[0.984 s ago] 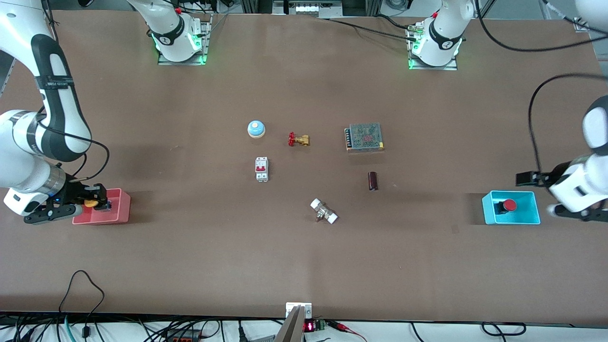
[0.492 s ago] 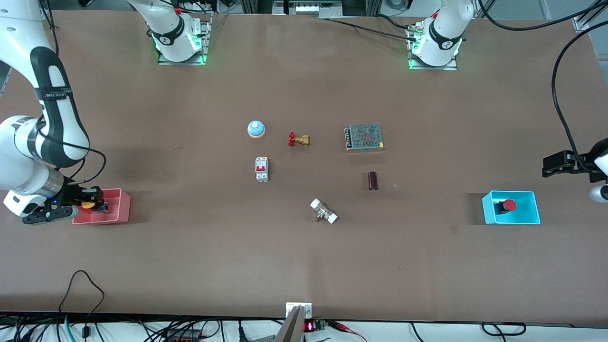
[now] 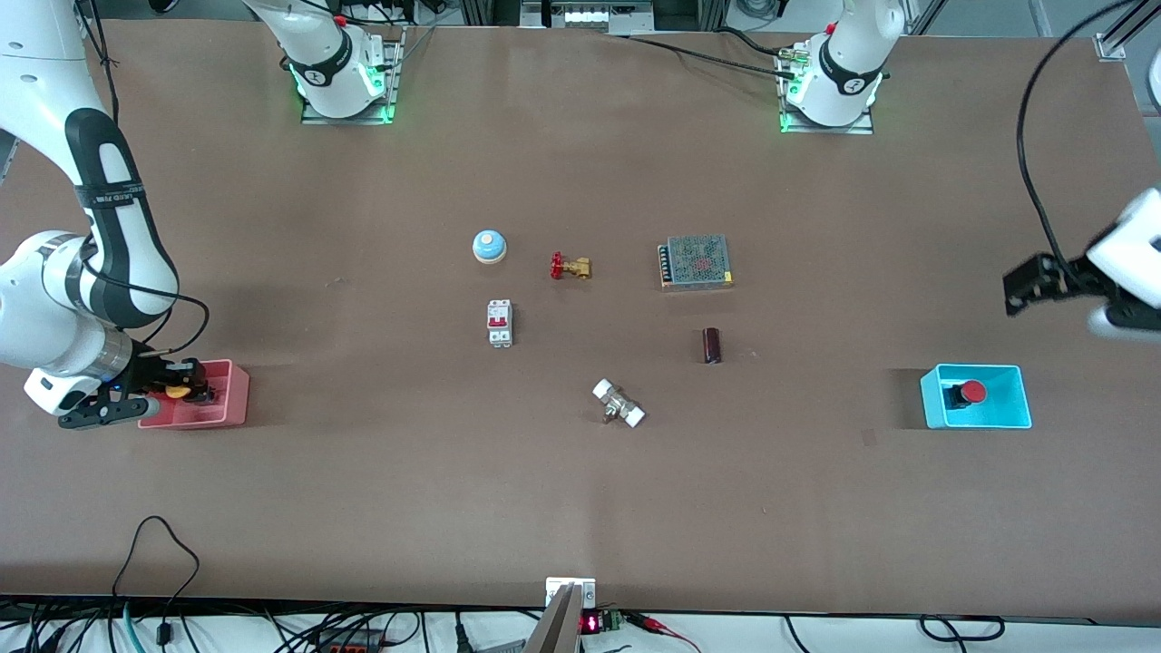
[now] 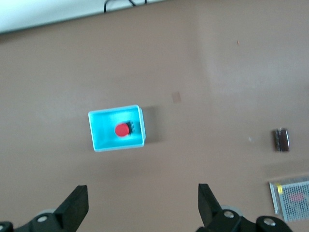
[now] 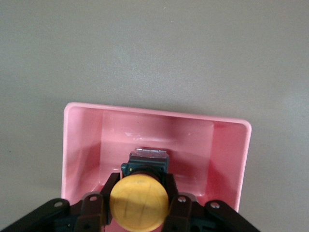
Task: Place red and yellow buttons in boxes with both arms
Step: 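Lower the yellow button into the pink box and open the right gripper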
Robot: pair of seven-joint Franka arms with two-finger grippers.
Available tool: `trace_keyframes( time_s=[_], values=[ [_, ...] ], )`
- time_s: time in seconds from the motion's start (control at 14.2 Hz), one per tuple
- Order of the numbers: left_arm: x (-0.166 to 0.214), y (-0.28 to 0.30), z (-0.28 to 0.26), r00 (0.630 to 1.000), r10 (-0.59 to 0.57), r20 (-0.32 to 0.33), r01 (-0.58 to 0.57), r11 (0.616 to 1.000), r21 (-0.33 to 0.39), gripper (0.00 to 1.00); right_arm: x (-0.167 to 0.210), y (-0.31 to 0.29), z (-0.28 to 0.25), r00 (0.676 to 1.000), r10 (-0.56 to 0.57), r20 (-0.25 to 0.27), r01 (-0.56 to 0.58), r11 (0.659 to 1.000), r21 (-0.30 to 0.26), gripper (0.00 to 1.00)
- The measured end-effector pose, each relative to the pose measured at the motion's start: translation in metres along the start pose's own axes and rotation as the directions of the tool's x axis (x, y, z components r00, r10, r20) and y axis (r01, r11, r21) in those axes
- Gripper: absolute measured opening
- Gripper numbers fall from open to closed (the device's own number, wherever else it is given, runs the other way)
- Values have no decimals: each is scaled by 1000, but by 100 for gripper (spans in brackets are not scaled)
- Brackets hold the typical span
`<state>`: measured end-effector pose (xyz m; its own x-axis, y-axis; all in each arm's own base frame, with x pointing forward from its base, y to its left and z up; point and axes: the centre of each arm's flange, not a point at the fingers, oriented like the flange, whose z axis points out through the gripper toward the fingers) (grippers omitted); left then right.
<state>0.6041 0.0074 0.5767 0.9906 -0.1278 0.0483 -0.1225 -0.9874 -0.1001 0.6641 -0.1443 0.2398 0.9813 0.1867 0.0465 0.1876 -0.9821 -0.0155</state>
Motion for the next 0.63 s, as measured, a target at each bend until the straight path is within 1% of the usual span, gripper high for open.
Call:
trace_keyframes(
  time_s=[0.07,0.14,0.21,0.28,0.35,0.42,0.49,0.56,0.63],
  values=[
    [-12,0,1,1000,-9,6,9,1000,-18,100,0,0,2,1000,0,0,0,1000,0,44],
    [-20,-2,2,1000,-19,11,20,999,-29,100,0,0,3,1000,0,0,0,1000,0,47],
    [-25,-3,3,999,-27,19,28,999,-37,100,0,0,4,1000,0,0,0,1000,0,47],
    [-28,-4,4,999,-31,28,32,999,-40,100,0,0,5,1000,-1,0,1,1000,0,52],
    [-29,-4,5,999,-31,39,33,999,-41,100,0,0,5,1000,-1,0,1,1000,0,52],
    [-30,-3,5,999,-30,45,32,999,-42,100,0,0,6,1000,-1,1,1,1000,0,56],
    [-30,-3,5,998,-29,48,31,999,-42,100,0,0,6,1000,-1,1,1,1000,1,59],
    [-30,-2,5,998,-27,50,29,999,-42,100,0,0,7,1000,-1,1,1,1000,1,59],
    [-30,0,6,998,-24,53,26,999,-43,100,0,0,6,1000,-1,0,1,1000,0,66]
  ],
)
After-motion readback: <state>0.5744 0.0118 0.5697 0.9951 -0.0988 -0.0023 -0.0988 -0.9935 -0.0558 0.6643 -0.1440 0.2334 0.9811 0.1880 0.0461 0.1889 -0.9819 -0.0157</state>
